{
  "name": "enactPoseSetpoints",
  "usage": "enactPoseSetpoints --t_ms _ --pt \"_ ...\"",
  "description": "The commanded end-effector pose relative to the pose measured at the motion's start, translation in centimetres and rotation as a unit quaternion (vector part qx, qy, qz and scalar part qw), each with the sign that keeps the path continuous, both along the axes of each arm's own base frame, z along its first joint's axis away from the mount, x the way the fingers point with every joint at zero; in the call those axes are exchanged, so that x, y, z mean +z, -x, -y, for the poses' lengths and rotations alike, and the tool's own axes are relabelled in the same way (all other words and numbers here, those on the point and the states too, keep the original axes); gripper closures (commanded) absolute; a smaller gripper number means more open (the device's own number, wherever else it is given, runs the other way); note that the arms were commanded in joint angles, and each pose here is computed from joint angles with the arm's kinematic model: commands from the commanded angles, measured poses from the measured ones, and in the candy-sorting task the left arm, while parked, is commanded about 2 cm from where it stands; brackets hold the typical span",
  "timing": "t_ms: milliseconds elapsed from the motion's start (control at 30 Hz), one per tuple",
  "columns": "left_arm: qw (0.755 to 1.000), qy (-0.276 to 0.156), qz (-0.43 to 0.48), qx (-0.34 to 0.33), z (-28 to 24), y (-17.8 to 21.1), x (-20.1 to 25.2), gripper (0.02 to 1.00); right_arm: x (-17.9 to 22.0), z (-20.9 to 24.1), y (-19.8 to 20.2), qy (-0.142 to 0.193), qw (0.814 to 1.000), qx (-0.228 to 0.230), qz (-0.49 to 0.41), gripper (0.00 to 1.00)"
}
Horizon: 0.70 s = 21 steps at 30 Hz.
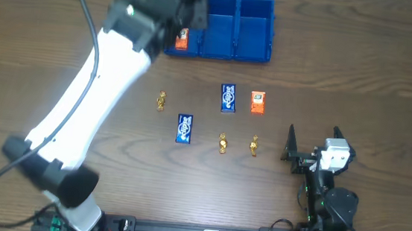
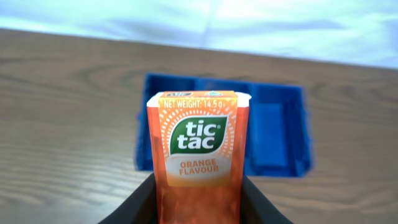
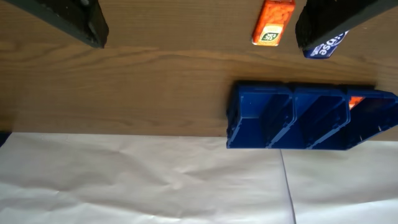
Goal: Sort Candies Into Trays
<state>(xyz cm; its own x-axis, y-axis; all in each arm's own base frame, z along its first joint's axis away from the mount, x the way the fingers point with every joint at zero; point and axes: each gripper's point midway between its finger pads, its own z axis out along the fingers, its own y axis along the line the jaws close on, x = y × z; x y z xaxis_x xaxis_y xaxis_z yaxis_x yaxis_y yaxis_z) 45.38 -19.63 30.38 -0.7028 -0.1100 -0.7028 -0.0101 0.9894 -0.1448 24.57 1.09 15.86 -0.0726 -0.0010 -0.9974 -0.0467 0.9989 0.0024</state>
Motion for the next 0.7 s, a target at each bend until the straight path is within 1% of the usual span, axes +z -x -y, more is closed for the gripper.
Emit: enactPoseSetpoints --t_ms 33,133,300,400,533,567,700 --pt "0.996 -0.032 -0.081 -0.001 -1.4 -4.8 -7.1 0.77 -0.2 -0.2 0.0 0.009 1.0 0.005 -0.002 0.005" --pt "0.993 -0.013 -0.121 -0.008 -1.5 -5.8 -10.5 0.774 -0.2 -0.2 0.0 0.009 1.0 0.005 -0.002 0.003" --pt "0.988 -0.018 -0.155 -0.016 -1.7 -6.8 -14.6 0.761 -0.2 -0.2 0.0 0.009 1.0 0.005 -0.002 0.003" --pt "0.985 -0.023 -0.172 -0.015 -1.9 -7.0 -16.5 0.761 -0.2 -0.2 0.0 0.009 1.0 0.005 -0.002 0.003" --pt "0.983 -0.024 -0.182 -0.025 -1.6 -6.9 -17.4 0.752 -0.2 -0.2 0.0 0.009 1.0 0.005 -0.002 0.003" --pt "0.982 -0.024 -0.184 -0.024 -1.7 -6.8 -17.4 0.739 -0.2 -0.2 0.0 0.009 1.0 0.005 -0.002 0.003" --pt "0.981 -0.027 -0.192 -0.018 -2.3 -6.6 -17.7 0.625 -0.2 -0.2 0.0 0.009 1.0 0.005 -0.002 0.003"
